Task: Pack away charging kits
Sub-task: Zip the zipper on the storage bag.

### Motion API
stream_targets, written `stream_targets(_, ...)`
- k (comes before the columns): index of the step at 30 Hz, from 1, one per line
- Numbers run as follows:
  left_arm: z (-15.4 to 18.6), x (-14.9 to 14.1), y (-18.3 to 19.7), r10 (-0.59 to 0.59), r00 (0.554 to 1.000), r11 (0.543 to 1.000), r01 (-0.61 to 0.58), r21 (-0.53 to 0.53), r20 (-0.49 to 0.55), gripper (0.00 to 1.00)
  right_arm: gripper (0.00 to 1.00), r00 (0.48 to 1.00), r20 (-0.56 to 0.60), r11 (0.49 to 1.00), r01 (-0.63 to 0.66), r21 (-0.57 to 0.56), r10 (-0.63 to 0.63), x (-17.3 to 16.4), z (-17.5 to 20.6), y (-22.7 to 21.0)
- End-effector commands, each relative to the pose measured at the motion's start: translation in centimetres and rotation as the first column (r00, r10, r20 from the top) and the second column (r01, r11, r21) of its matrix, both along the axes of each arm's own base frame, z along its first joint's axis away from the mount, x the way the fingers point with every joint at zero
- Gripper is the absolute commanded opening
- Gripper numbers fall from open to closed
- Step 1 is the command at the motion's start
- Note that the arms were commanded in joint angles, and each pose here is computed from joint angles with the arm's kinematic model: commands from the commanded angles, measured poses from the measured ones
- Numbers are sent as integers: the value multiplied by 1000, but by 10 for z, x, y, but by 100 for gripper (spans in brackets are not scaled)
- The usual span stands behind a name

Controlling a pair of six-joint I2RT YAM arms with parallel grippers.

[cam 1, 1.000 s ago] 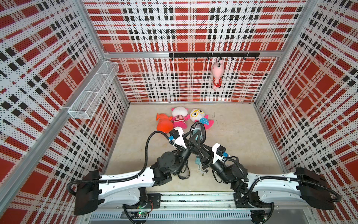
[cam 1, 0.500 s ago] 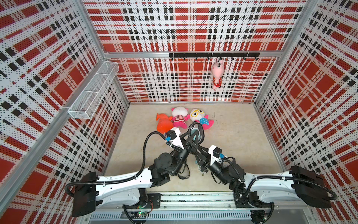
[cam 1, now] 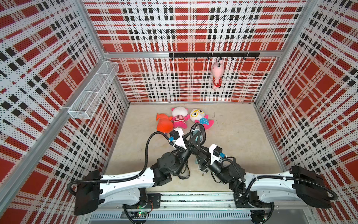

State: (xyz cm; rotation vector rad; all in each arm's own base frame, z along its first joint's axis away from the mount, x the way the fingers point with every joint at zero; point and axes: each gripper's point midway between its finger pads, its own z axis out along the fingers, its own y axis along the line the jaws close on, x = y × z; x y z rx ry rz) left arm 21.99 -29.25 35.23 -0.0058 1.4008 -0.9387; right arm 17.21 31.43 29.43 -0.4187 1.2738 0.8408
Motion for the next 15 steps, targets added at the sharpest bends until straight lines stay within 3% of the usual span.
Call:
stream_targets(1, 14, -1, 0, -13, 1000, 998, 14, -65, 10, 0, 29, 1000, 2, 998, 23, 51, -23, 2, 19, -4)
stream_targets(5, 12, 0, -2, -15, 1000, 998, 16, -66, 4, 0, 26, 999, -6, 998, 36, 50, -36, 5, 19, -5)
stream_targets(15, 11, 0, 1, -13, 1000, 997, 13, -76, 1, 0, 6, 997, -42, 997, 72, 36, -70, 11, 11, -7)
